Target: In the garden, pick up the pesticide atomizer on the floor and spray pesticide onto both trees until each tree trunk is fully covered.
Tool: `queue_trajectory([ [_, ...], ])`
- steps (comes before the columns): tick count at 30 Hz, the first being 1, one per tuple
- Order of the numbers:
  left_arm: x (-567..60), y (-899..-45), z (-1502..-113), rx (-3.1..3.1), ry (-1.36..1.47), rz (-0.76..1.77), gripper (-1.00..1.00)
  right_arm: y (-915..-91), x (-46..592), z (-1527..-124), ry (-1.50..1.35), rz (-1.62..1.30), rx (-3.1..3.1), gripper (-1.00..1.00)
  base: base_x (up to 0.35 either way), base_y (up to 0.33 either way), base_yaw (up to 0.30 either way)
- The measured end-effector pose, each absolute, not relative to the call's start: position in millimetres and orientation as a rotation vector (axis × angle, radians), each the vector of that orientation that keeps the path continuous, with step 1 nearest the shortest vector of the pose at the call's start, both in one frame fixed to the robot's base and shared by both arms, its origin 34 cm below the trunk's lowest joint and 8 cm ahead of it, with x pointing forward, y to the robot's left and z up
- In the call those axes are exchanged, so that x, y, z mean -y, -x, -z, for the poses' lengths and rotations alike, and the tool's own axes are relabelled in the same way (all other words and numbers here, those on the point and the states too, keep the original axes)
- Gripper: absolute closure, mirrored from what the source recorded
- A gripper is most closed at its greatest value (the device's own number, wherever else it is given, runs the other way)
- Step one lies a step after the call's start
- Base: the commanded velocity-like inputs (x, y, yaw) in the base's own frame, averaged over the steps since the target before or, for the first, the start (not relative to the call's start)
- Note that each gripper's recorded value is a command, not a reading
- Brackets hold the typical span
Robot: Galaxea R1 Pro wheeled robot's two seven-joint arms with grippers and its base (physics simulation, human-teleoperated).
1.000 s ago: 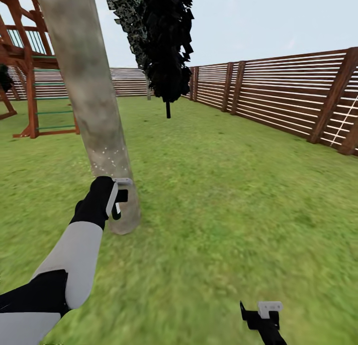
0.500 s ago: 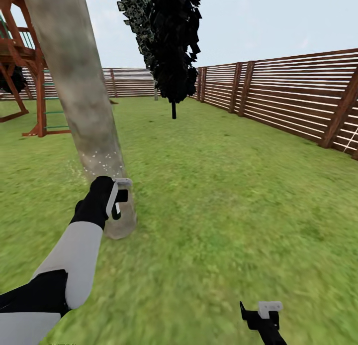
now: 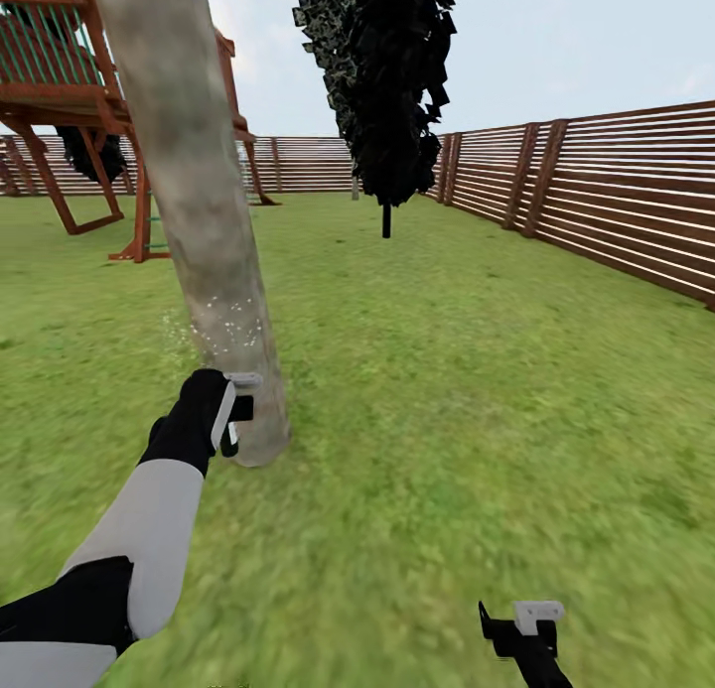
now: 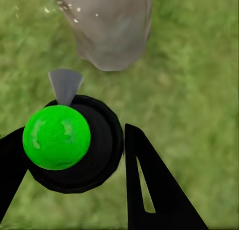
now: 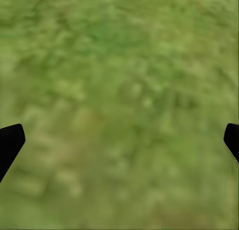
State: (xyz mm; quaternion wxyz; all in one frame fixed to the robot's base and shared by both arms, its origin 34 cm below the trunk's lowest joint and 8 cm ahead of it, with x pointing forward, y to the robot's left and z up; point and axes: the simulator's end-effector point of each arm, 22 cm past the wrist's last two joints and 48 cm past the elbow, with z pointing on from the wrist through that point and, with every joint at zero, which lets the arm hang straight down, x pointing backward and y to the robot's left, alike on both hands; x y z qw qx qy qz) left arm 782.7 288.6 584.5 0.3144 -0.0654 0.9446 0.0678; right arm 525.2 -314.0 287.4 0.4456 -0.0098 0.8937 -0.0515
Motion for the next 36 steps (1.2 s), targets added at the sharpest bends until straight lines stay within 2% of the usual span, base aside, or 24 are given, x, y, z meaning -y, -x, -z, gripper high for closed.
queue_trajectory([
  [9, -287, -777, -573, -2.513, 0.169, -0.179, 1.00, -525, 314, -287, 0.024, 0.128, -2.214, -1.00, 0.012, -0.273, 0.266],
  [13, -294, -768, -560, -2.534, 0.175, -0.192, 1.00, -525, 314, -287, 0.024, 0.128, -2.215, -1.00, 0.113, -0.270, 0.053],
  [21, -326, -745, -529, -2.576, 0.205, -0.243, 1.00, -525, 314, -287, 0.024, 0.128, -2.214, -1.00, 0.188, -0.237, 0.054],
  [30, -327, -733, -509, -2.575, 0.202, -0.248, 1.00, -525, 314, -287, 0.024, 0.128, -2.214, -1.00, 0.216, -0.215, 0.231],
  [36, -326, -722, -495, -2.599, 0.199, -0.253, 1.00, -525, 318, -288, 0.025, 0.135, -2.214, -1.00, 0.220, -0.212, 0.022],
])
